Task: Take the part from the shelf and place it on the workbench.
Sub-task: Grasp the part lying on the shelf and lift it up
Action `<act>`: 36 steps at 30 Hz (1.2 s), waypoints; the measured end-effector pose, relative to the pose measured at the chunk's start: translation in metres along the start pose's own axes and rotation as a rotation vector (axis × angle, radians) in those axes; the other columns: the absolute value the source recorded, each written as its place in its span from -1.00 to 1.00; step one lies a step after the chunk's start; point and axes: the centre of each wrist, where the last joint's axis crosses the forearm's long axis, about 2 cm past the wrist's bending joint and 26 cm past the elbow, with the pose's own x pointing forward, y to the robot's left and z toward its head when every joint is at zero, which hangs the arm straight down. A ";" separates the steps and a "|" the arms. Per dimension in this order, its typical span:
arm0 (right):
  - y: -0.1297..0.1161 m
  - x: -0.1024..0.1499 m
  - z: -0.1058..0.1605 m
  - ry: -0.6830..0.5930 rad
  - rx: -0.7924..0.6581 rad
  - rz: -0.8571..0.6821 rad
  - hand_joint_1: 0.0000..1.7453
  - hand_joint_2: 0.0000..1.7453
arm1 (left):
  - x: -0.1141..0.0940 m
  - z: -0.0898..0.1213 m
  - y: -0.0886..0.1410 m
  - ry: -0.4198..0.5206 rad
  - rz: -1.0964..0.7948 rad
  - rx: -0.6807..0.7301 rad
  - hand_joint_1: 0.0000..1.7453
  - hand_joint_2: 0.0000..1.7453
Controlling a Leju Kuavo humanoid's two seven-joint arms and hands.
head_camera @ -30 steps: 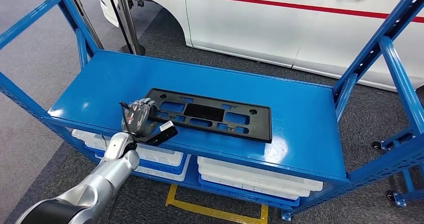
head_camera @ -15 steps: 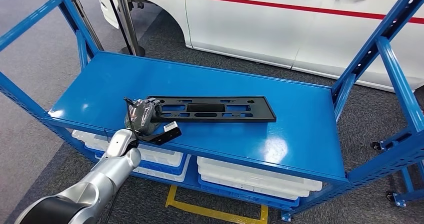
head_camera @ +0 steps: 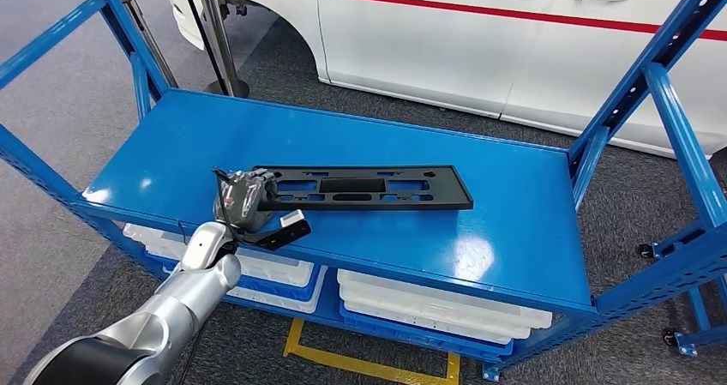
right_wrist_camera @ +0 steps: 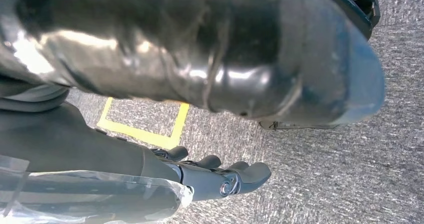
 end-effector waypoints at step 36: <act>0.000 -0.005 0.001 0.008 -0.009 -0.013 -1.00 -1.00 | 0.020 -0.010 0.027 -0.043 -0.177 0.162 1.00 1.00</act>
